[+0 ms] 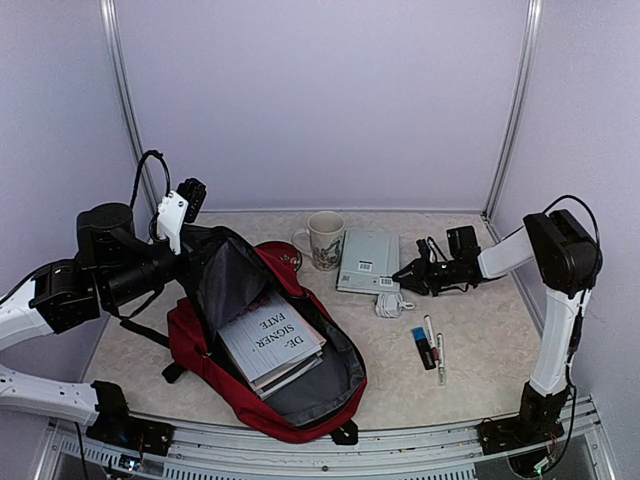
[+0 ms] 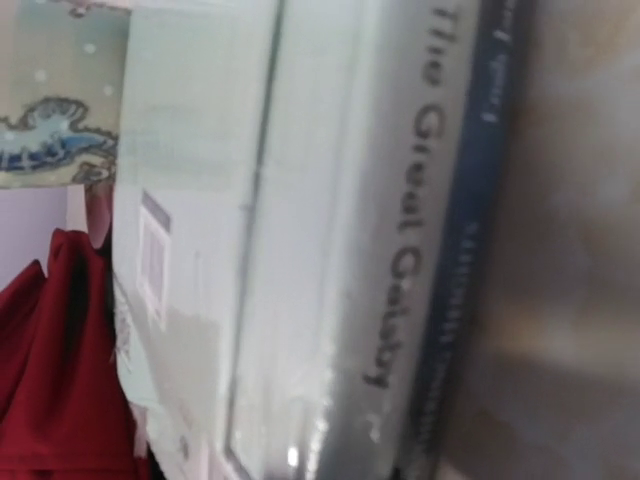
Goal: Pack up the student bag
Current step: Move the book to the center of the board.
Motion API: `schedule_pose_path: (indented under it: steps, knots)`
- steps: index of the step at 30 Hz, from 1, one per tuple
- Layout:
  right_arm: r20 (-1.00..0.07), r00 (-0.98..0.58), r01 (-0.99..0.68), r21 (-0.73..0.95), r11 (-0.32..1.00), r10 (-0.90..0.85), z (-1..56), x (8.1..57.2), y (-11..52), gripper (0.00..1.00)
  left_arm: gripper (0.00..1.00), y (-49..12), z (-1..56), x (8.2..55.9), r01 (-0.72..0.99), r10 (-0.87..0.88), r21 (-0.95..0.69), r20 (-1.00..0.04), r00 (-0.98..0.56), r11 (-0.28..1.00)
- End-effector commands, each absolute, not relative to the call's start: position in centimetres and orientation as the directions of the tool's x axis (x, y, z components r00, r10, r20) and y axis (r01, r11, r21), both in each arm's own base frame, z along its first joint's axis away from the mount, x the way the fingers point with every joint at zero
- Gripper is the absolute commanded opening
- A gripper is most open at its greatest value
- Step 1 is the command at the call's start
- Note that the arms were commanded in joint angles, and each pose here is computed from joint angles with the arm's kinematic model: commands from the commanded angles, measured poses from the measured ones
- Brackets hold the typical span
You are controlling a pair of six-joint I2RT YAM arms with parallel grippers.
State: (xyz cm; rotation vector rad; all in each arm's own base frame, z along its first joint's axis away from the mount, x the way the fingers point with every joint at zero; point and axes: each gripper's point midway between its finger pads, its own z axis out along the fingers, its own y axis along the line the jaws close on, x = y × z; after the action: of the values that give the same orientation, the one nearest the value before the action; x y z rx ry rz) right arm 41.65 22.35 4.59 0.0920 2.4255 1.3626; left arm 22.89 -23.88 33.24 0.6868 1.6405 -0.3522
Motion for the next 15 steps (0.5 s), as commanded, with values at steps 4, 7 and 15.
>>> schedule_pose_path:
  steps: [4,7,15]
  knots:
    - [-0.319,-0.909,-0.122,0.819,0.560,0.268,6.1,40.6,18.1,0.15,0.02,-23.6,34.7,23.2,0.597,0.183,0.131,-0.983,-0.026,0.791]
    - [-0.328,-0.894,-0.092,0.802,0.590,0.306,6.2,39.8,15.0,0.11,0.02,-23.6,34.6,23.2,0.596,0.185,0.132,-0.982,-0.028,0.792]
    - [-0.380,-0.851,-0.040,0.733,0.679,0.361,7.1,39.0,8.4,0.14,0.02,-23.6,34.4,23.2,0.597,0.189,0.134,-0.981,-0.030,0.791]
